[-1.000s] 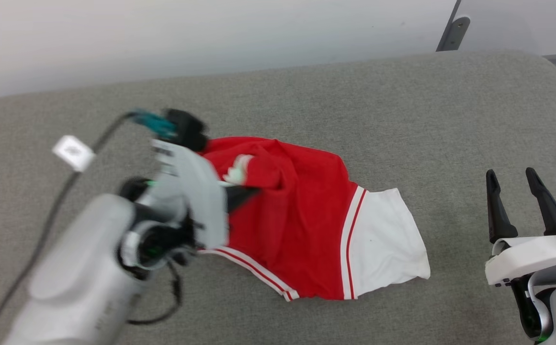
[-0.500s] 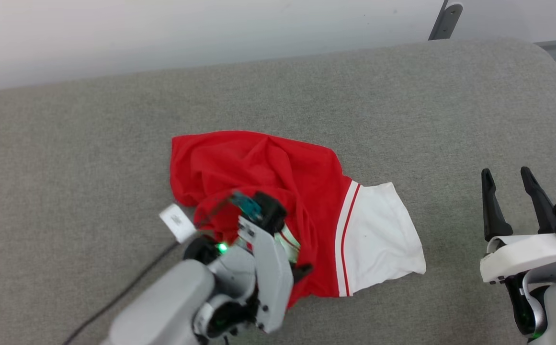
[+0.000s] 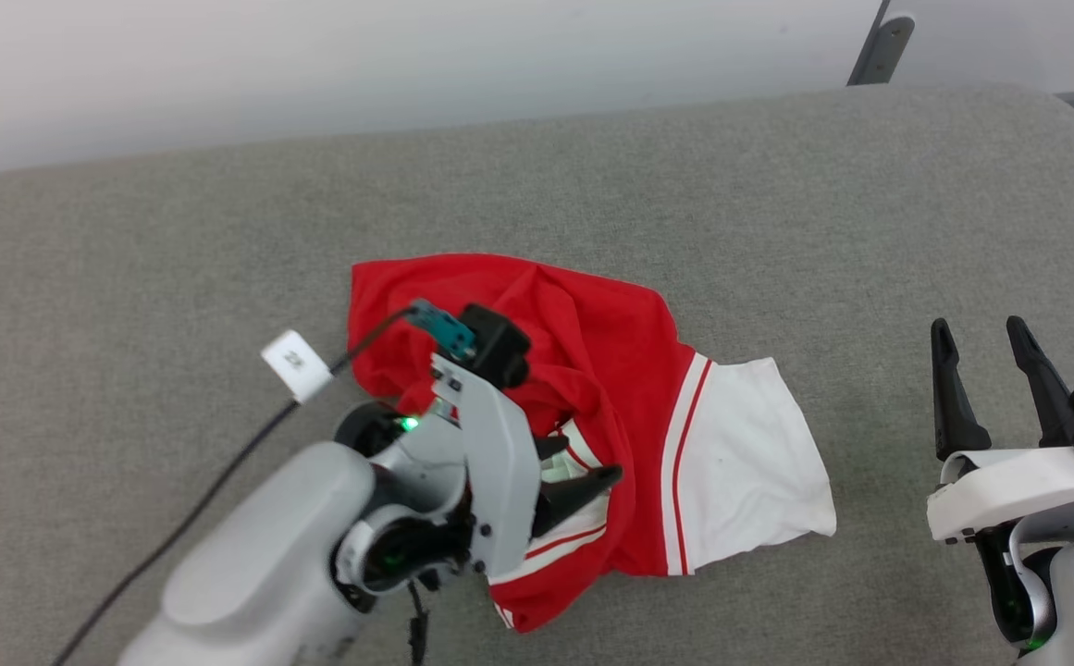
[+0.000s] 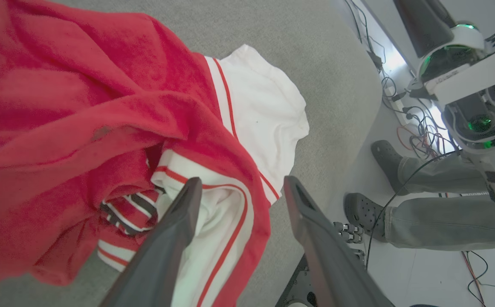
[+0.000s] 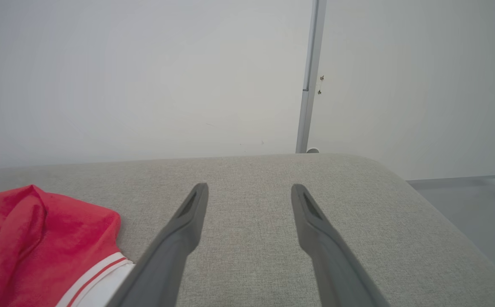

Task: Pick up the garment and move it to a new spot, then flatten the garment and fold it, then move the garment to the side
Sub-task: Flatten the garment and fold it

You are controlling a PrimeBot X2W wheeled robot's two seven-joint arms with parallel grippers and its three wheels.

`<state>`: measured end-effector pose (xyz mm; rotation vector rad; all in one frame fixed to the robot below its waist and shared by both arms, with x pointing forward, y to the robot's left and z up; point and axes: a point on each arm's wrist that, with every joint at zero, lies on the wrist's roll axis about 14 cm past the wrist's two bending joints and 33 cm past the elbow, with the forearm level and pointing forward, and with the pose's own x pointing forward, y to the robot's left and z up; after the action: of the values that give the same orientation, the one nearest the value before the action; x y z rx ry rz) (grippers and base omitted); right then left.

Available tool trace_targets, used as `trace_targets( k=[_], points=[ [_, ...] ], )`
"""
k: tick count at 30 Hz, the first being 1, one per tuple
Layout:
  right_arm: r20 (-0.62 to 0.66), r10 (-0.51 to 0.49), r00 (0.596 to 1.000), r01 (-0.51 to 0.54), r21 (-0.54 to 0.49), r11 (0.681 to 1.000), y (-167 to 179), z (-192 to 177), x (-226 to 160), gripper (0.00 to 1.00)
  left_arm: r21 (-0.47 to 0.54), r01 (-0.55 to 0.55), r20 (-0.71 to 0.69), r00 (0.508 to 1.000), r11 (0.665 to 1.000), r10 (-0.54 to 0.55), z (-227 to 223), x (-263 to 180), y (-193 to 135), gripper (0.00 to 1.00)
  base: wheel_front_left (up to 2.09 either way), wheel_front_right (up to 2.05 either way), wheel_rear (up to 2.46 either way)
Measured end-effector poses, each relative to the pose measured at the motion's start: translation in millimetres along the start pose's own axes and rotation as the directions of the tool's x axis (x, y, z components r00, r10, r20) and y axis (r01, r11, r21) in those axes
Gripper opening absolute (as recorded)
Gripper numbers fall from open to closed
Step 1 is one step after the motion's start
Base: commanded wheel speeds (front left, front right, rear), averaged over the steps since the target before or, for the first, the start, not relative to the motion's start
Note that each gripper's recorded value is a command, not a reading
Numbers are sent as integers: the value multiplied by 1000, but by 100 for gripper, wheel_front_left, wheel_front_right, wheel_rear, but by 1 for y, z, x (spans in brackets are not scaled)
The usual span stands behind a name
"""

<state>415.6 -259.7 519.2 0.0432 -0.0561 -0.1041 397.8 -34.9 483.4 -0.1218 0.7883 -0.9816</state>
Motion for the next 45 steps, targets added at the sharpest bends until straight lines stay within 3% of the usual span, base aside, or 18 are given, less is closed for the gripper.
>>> trace_targets(
  k=[8, 35, 36, 37, 38, 40, 45],
  points=[
    [35, 13, 999, -13, 1, 1000, 4, 11, -1, 100, 26, -56, 9, 998, 998, 56, 13, -26, 7, 100, 0, 0, 0],
    [31, -29, 999, 29, -19, 999, -11, 8, -3, 100, -97, -132, -180, 977, 987, 113, -59, -3, 62, 100, 0, 0, 0],
    [30, -28, 999, 29, -20, 999, -11, 7, -3, 100, -104, -129, -180, 978, 986, 109, -60, -2, 61, 88, 0, 0, 0],
    [30, -27, 999, 28, -20, 999, -11, 7, -2, 100, -110, -127, -183, 978, 986, 105, -60, -2, 61, 55, 0, 0, 0],
    [30, -26, 999, 26, -21, 999, -10, 7, -2, 100, -115, -126, -181, 978, 985, 104, -60, -2, 61, 44, 0, 0, 0],
    [30, -22, 999, 23, -20, 1000, -8, 7, -1, 100, -128, -126, -178, 979, 984, 102, -60, -2, 61, 0, 0, 0, 0],
    [31, -16, 999, 16, -18, 1000, -6, 7, 1, 100, -156, -123, -152, 983, 980, 99, -54, -4, 62, 0, 0, 0, 0]
  ],
)
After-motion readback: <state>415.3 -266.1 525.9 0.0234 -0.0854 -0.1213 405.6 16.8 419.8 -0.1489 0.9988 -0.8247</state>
